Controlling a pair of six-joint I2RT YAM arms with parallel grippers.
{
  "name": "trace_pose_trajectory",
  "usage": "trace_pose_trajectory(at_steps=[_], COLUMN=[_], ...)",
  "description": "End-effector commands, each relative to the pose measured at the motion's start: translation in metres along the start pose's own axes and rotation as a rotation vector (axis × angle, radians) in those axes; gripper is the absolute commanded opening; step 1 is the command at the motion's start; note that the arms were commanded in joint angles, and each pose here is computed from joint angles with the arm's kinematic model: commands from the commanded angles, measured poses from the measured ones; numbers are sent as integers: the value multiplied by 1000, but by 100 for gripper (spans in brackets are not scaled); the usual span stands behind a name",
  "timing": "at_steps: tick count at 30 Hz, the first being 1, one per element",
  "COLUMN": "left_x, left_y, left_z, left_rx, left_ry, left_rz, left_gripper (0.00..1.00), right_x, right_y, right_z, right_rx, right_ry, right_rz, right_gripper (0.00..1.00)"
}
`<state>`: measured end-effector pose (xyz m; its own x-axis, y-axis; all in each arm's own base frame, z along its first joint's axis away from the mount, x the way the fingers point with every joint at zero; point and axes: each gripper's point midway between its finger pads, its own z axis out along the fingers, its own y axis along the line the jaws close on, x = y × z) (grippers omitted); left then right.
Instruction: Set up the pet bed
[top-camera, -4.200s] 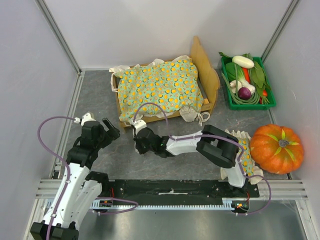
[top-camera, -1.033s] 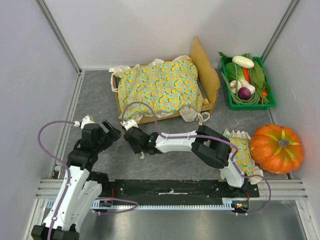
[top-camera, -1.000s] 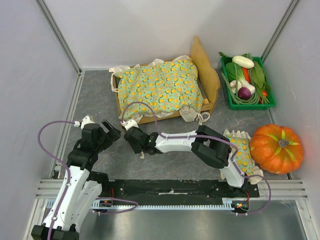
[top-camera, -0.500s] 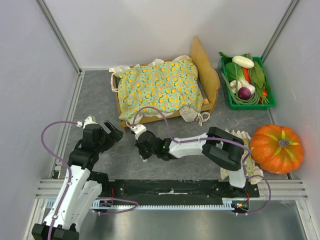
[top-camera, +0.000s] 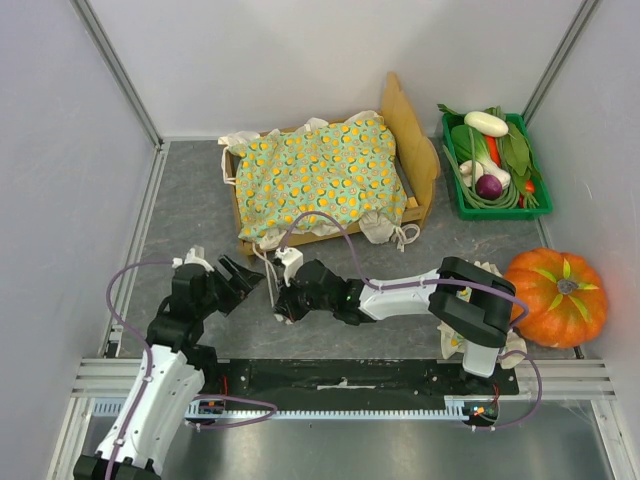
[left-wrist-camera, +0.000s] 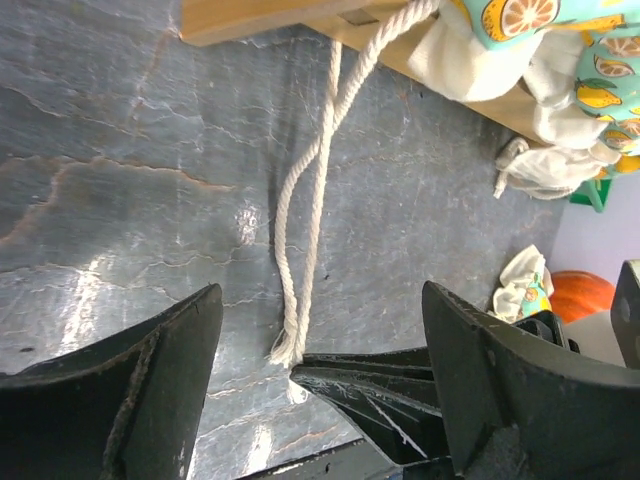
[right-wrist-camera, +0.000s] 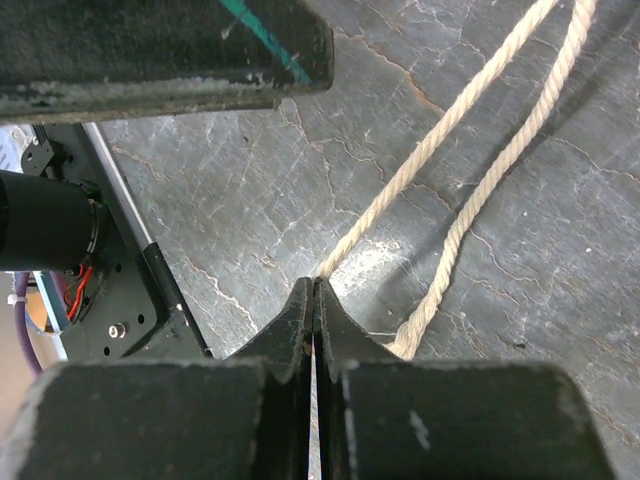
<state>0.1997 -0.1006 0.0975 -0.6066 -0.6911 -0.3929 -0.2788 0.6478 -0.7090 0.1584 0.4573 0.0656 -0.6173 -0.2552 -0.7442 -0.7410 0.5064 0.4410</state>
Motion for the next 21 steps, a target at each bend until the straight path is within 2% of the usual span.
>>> trace_pose_trajectory(at_steps=[1, 6, 14, 21], left_x=[12, 23, 43, 50], left_y=[-16, -15, -2, 1], left_z=[5, 13, 20, 21], left_rx=[114, 143, 157, 142], left_ry=[58, 105, 160, 193], left_rz=[-75, -112, -187, -180], left_gripper=[85, 76, 68, 66], right_x=[-5, -5, -12, -14], right_y=[17, 16, 22, 21], right_z=[-9, -9, -9, -11], right_rx=[-85, -98, -155, -173], right_ry=[-26, -51, -114, -148], right_rz=[24, 43, 75, 112], right_gripper=[0, 0, 0, 0])
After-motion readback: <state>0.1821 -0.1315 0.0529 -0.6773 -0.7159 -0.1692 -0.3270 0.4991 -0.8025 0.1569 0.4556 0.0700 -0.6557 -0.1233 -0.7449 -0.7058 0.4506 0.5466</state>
